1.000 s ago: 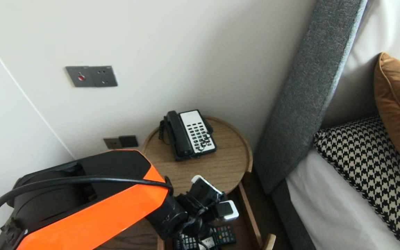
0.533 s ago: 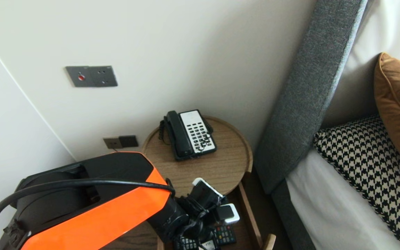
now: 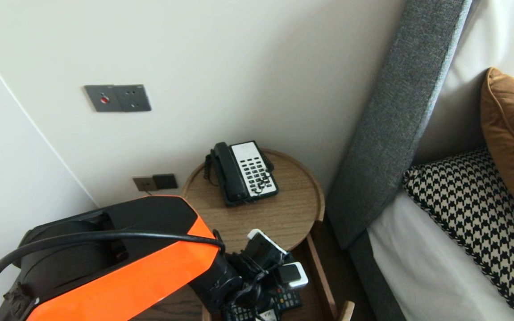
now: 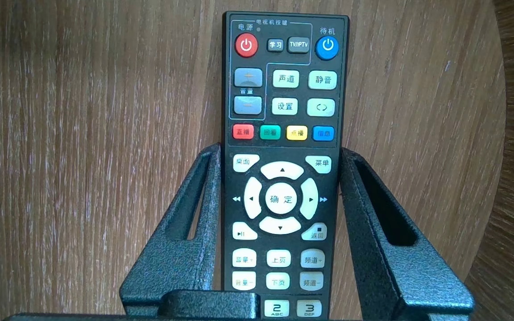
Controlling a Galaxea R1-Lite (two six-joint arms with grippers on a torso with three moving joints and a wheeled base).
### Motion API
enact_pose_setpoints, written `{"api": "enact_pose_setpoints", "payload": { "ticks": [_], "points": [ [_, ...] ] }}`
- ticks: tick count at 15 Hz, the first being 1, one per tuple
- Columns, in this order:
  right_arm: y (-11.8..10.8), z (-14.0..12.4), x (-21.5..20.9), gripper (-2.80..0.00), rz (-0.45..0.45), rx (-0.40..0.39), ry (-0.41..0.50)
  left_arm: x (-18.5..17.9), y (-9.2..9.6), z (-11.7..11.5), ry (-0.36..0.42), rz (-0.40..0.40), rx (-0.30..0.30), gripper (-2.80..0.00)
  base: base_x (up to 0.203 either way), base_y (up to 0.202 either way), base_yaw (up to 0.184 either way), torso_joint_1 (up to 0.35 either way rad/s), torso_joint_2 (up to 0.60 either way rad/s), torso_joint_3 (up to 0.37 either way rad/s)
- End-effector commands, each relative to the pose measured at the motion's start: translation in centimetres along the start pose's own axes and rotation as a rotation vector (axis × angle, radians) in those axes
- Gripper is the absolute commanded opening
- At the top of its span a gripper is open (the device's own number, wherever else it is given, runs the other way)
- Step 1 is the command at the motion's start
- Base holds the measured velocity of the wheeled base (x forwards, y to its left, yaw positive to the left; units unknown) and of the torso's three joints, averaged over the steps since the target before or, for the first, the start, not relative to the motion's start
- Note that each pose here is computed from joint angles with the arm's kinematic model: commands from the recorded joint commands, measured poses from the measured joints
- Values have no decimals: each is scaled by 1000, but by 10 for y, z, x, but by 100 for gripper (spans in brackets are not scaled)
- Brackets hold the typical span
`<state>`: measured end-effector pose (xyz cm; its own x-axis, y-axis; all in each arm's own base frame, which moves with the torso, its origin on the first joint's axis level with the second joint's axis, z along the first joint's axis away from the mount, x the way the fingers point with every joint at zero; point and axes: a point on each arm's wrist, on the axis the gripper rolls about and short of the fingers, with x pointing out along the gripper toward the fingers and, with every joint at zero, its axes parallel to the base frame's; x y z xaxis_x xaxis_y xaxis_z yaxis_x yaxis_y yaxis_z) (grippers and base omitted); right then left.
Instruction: Take the remote control out of the drawer one by one and place them on the table
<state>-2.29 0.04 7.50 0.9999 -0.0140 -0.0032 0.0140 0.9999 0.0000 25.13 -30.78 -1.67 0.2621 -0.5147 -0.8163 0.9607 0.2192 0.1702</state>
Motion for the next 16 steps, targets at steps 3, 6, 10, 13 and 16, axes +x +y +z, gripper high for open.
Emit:
{"api": "enact_pose_setpoints", "payload": {
  "ticks": [3, 6, 10, 13, 16],
  "points": [
    [0, 0, 0, -280, 0, 0, 0, 0, -1, -1, 2, -2, 2, -280, 0, 0, 0, 0, 0, 0],
    [0, 0, 0, -280, 0, 0, 0, -1, -1, -2, 5, -3, 1, -280, 0, 0, 0, 0, 0, 0],
    [0, 0, 0, -280, 0, 0, 0, -7, -3, -3, 5, -6, -2, -280, 0, 0, 0, 0, 0, 0],
    [0, 0, 0, -280, 0, 0, 0, -16, -2, 0, -11, 2, -3, -280, 0, 0, 0, 0, 0, 0],
    [0, 0, 0, -280, 2, 0, 0, -22, -2, 4, -27, 10, -6, -280, 0, 0, 0, 0, 0, 0]
  ]
}}
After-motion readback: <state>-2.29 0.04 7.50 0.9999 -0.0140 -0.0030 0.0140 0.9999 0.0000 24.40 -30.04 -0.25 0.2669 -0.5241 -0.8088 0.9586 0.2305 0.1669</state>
